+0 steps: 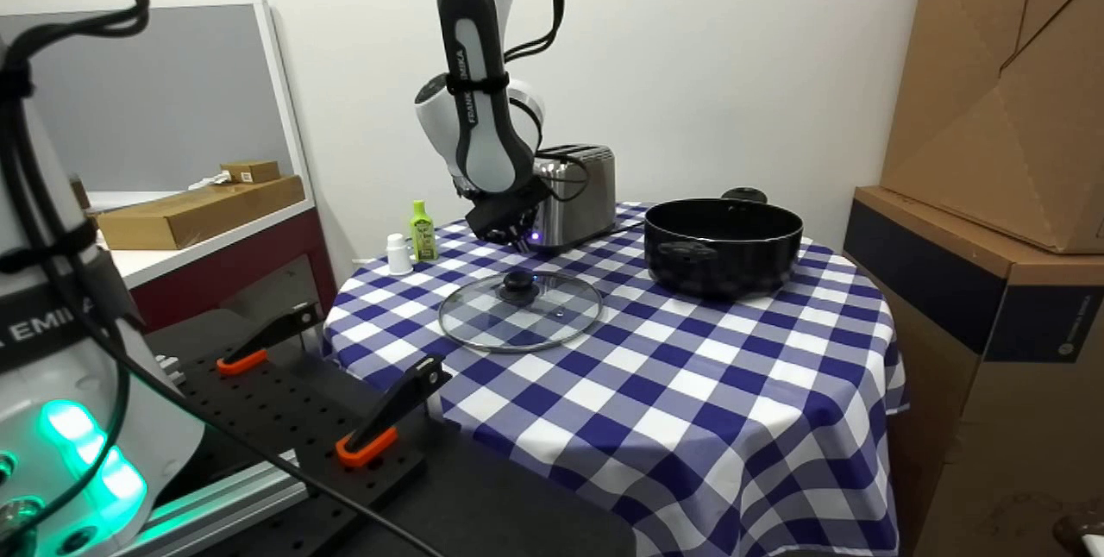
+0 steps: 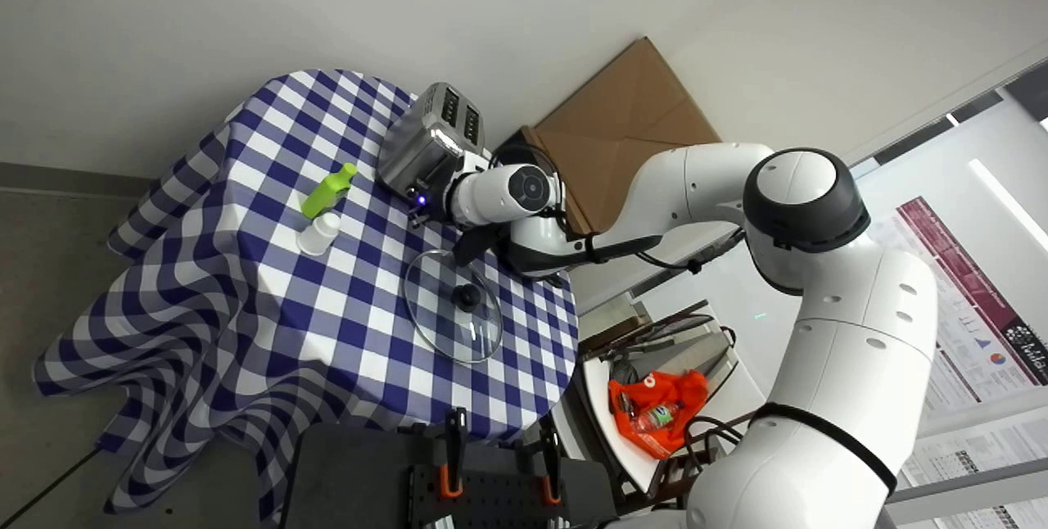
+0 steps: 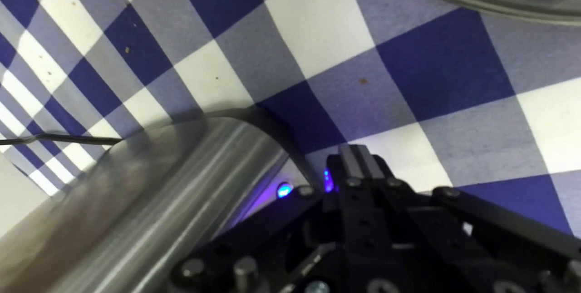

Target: Press the button on the toaster

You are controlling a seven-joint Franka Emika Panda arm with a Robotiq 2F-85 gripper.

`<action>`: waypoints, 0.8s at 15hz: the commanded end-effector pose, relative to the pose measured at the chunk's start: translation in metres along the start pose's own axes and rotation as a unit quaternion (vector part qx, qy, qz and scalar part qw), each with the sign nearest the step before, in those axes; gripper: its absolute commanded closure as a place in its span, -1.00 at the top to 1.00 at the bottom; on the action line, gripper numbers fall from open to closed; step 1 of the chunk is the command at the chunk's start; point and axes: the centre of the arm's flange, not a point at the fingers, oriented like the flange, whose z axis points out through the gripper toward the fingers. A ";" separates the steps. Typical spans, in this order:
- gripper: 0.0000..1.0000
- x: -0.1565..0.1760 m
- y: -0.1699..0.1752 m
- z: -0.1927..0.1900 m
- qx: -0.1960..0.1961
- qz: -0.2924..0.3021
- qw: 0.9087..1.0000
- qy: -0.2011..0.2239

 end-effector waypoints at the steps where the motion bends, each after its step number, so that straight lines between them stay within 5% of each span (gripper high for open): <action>1: -0.99 0.005 0.010 -0.007 0.012 -0.009 1.000 -0.006; 12: -0.99 0.020 0.012 0.001 -0.068 -0.112 0.990 0.045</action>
